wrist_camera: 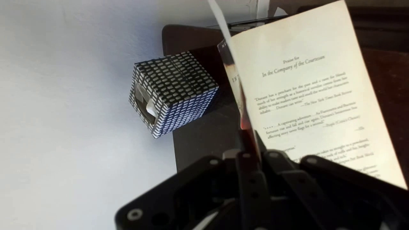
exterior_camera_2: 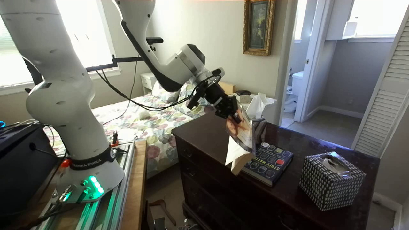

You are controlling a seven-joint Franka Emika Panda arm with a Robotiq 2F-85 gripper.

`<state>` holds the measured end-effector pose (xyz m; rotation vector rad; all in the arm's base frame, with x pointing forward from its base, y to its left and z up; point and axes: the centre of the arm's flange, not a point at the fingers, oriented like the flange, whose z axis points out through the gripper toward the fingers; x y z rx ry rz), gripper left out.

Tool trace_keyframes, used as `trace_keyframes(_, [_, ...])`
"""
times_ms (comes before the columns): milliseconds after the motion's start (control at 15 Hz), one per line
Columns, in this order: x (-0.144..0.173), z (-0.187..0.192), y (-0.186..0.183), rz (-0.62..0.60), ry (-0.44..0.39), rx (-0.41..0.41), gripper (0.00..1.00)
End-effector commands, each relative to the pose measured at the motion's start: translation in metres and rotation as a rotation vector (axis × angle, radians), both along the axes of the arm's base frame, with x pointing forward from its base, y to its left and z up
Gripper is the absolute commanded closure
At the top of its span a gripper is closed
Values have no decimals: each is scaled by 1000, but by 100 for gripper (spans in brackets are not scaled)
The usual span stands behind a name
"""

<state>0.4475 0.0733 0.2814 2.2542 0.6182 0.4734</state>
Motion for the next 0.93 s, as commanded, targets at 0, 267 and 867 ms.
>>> trace_keyframes(0, [8, 27, 2, -24, -41, -12, 100])
trace_keyframes(267, [29, 30, 1, -50, -69, -4, 100])
trace_keyframes(867, [43, 27, 8, -109, -49, 66, 100])
